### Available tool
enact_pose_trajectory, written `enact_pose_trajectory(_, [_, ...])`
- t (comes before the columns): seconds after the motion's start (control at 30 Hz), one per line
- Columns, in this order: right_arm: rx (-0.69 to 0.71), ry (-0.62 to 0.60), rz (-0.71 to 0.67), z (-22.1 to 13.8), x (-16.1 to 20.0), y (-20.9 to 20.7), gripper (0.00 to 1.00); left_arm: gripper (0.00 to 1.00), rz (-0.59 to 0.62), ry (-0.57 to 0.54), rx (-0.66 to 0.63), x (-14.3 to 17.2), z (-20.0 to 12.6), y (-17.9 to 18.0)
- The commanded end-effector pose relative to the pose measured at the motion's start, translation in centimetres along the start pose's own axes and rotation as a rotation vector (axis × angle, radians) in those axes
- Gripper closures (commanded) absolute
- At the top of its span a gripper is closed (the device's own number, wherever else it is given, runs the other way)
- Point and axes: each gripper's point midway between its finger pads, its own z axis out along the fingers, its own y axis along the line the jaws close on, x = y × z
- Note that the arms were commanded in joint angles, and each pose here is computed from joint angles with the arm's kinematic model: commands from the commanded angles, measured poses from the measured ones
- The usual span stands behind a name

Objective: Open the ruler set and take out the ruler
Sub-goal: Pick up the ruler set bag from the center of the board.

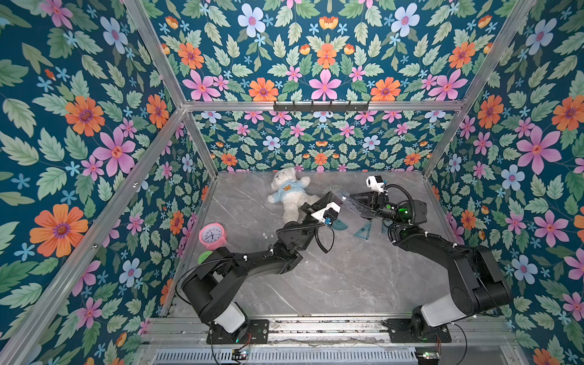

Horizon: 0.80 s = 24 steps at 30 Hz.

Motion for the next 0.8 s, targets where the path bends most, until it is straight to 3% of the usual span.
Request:
enact_pose_trajectory(0.0, [-0.038,0.000,-0.029,0.1,0.0,1.3,0.62,1.00,-0.005,-0.037,-0.016,-0.8,0.1,0.4])
enact_pose_trajectory(0.37, [-0.035,-0.007,-0.013,0.0,-0.3,1.1,0.72,0.97,0.011,-0.009,-0.004,0.3,0.3,-0.4])
enact_pose_trajectory(0.5, [-0.033,-0.008,-0.012,0.0,-0.3,1.0,0.75,0.80,0.012,-0.005,-0.002,0.5,0.3,-0.5])
enact_pose_trajectory(0.63, [-0.033,-0.011,-0.009,-0.1,-0.4,1.0,0.78,0.37,0.018,0.000,-0.002,0.7,0.2,-0.6])
enact_pose_trajectory(0.67, [-0.033,-0.009,-0.009,-0.1,-0.4,1.0,0.79,0.31,0.019,0.001,0.000,0.6,0.1,-0.7])
enact_pose_trajectory(0.77, [-0.032,-0.011,-0.004,-0.1,-0.4,1.0,0.85,0.24,0.012,0.006,-0.007,0.7,0.0,-0.4])
